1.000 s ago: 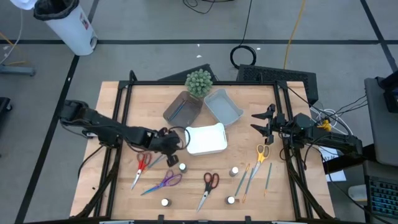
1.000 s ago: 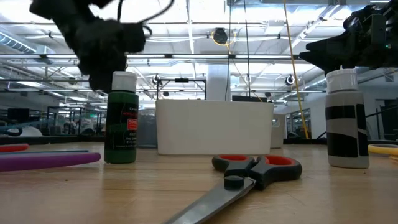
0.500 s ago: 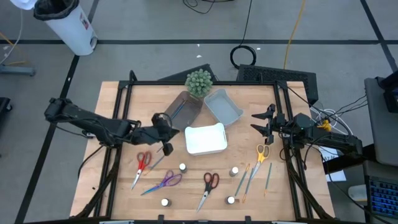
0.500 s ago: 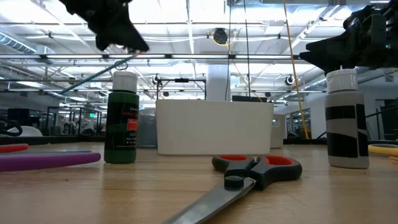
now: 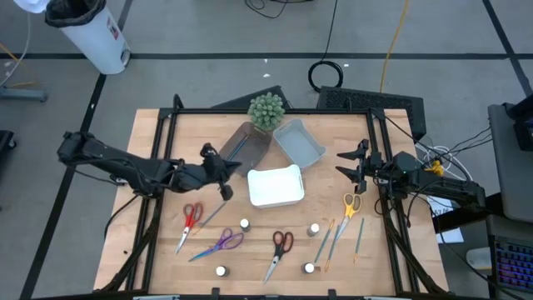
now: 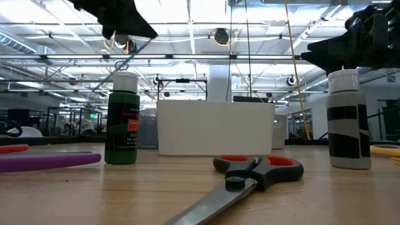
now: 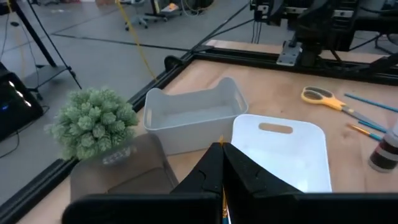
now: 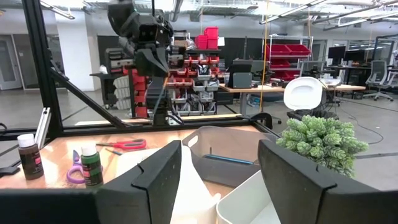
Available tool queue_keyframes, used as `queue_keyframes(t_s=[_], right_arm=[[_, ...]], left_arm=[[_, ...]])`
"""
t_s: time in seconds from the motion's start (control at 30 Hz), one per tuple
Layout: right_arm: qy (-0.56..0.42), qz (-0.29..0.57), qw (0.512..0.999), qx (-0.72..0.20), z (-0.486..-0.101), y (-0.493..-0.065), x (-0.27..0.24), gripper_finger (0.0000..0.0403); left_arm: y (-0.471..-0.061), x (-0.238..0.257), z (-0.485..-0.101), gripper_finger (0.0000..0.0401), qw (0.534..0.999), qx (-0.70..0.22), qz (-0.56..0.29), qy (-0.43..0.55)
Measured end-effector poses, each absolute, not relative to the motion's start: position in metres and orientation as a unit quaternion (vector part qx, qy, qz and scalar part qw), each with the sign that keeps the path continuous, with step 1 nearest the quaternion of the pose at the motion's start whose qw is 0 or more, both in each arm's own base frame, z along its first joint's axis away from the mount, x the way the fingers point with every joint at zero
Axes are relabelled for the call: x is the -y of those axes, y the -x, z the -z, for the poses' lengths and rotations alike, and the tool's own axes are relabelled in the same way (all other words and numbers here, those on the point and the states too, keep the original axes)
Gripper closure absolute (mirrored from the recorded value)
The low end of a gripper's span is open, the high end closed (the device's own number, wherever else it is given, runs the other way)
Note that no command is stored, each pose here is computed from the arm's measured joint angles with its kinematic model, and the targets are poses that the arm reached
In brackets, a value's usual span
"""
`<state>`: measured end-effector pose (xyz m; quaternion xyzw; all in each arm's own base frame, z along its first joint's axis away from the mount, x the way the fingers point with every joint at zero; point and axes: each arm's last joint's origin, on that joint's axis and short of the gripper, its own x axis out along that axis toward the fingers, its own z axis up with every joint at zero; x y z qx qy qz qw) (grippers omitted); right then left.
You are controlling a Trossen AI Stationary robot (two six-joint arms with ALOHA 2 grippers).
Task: Pick & Place Paint Supplies
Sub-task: Put the blue paint brush into the black bin
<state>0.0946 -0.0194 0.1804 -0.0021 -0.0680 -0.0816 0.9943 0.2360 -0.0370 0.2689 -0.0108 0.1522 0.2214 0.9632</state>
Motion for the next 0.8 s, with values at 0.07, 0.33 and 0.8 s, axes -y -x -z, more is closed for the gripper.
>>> queue_keyframes(t_s=[0.07,0.33,0.8], right_arm=[[0.002,0.082,0.994,0.068,-0.18,-0.095,0.019,0.0196],[0.002,0.082,0.994,0.068,-0.18,-0.095,0.019,0.0195],[0.002,0.082,0.994,0.068,-0.18,-0.095,0.019,0.0196]], left_arm=[[-0.237,0.033,-0.262,0.0401,0.97,-0.128,-0.208,0.023],[-0.223,0.005,-0.251,0.0401,0.984,-0.03,-0.172,0.037],[-0.195,-0.024,-0.287,0.0401,0.996,0.091,0.007,0.022]])
